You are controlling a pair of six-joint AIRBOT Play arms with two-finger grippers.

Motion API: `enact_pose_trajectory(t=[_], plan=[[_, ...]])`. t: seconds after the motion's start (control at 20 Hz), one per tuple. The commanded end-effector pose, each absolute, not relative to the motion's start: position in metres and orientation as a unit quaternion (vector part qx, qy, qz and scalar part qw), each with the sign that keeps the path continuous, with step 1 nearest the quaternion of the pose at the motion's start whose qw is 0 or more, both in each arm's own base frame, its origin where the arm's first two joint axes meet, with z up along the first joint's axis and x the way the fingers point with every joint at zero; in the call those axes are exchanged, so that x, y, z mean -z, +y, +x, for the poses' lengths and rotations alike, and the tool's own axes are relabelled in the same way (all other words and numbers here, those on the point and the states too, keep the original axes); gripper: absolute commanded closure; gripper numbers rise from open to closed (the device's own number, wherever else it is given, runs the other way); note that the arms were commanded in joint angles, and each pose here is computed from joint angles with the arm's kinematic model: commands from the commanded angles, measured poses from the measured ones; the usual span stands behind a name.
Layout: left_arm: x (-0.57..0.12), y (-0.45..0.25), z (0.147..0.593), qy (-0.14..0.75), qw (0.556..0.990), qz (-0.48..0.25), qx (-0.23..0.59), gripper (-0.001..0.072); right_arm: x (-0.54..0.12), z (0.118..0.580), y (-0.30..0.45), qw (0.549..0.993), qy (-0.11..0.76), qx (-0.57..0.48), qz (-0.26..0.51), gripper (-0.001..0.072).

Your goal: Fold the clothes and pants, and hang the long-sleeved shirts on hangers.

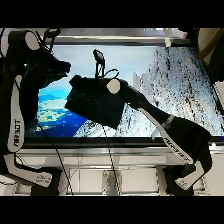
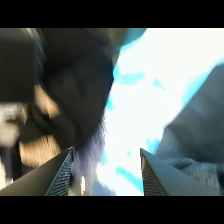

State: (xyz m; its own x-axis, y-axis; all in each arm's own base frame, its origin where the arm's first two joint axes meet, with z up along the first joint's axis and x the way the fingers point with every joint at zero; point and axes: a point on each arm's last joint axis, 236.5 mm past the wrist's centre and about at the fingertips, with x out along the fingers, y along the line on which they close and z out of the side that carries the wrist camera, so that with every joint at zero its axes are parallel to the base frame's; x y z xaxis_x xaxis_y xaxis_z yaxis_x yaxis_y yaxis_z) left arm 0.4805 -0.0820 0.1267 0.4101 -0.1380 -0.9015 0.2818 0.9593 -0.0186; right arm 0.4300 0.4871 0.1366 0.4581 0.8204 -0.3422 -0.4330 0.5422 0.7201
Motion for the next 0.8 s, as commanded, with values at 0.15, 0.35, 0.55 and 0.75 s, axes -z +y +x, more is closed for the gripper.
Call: enact_pose_trajectory(t=[0.15,0.35,0.55,0.75], plan=[[-0.129,-0.074,0.475,0.534,0.833,0.071,0.127,0.0688,-0.111,0.456,0.412,0.806,0.430,-0.364,0.179,0.0248],[-0.127,-0.073,0.471,0.541,0.828,0.073,0.128,0.0688,-0.063,0.442,0.241,0.789,0.569,-0.231,0.038,0.0248],[-0.127,-0.074,0.471,0.541,0.828,0.074,0.129,0.0688,0.001,0.407,0.183,0.794,0.577,-0.132,0.135,0.0132],[-0.128,-0.078,0.471,0.541,0.827,0.070,0.136,0.0688,0.066,0.393,0.197,0.729,0.537,-0.069,0.419,0.0091]])
